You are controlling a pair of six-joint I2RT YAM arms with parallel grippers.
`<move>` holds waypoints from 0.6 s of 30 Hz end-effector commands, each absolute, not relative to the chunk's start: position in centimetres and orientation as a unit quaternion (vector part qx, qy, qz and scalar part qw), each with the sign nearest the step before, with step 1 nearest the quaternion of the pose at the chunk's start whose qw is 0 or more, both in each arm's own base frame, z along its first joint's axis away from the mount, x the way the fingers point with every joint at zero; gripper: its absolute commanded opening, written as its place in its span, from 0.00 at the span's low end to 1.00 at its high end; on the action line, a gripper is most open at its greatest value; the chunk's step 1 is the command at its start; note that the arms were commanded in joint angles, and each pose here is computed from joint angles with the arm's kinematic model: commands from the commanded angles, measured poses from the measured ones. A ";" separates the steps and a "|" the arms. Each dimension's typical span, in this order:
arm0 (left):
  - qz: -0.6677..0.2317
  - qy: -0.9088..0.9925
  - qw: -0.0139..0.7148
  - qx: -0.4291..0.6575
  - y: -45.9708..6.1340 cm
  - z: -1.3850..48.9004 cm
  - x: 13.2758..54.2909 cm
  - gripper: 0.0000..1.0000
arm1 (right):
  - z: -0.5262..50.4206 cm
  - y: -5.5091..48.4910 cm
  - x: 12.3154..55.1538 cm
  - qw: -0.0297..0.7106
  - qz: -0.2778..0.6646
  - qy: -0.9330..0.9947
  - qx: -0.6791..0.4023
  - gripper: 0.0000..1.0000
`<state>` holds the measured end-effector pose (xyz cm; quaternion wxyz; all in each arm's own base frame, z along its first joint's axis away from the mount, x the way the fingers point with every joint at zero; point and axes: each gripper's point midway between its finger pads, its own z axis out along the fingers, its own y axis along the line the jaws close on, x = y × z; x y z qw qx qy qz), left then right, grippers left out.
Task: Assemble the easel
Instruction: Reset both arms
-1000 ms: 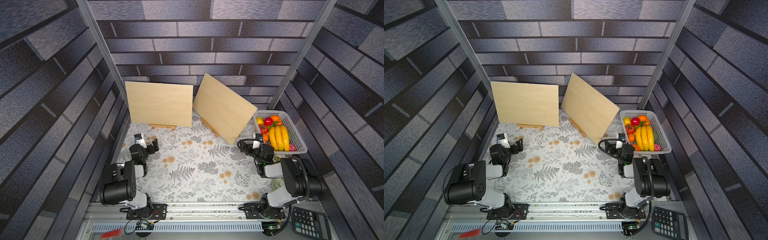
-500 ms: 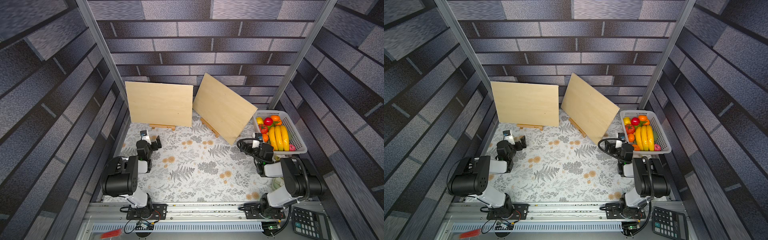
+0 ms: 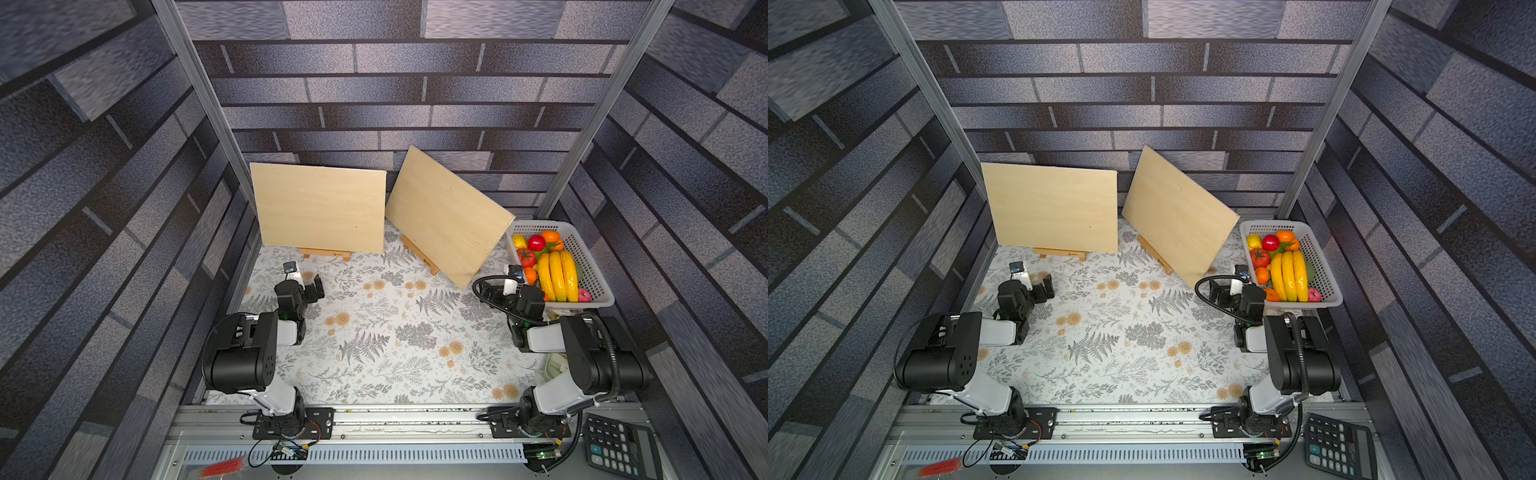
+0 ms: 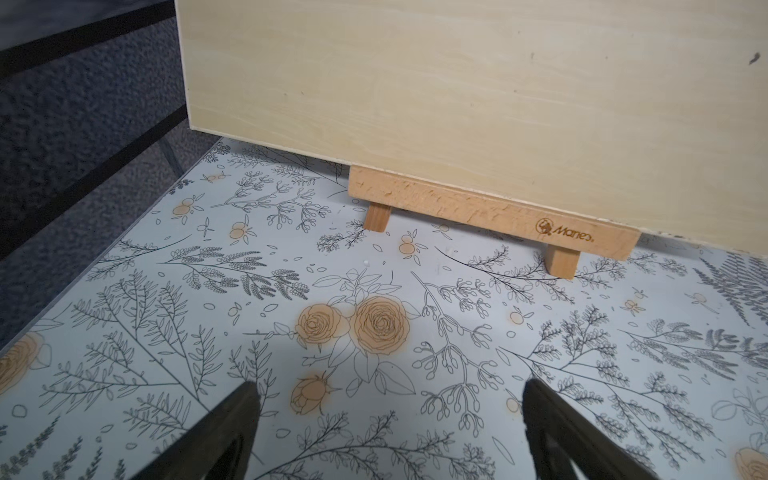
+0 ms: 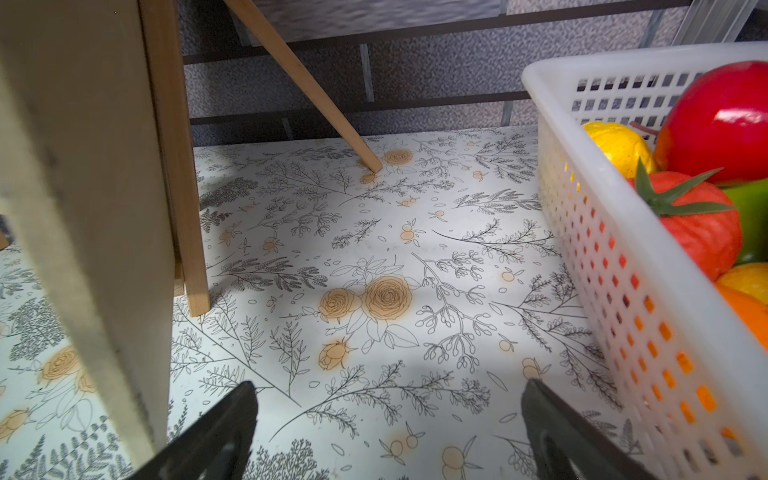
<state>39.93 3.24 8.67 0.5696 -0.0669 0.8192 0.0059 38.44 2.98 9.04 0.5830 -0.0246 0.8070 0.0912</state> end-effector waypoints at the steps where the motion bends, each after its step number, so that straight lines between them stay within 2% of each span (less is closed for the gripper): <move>1: 0.019 0.817 0.573 -0.063 3.6 9.2 40.1 1.00 | 9.6 1.5 39.0 0.591 0.063 0.804 -0.005 1.00; 18: 0.021 0.817 0.573 -0.060 3.5 9.2 40.1 1.00 | 9.5 1.6 39.0 0.590 0.063 0.805 -0.005 1.00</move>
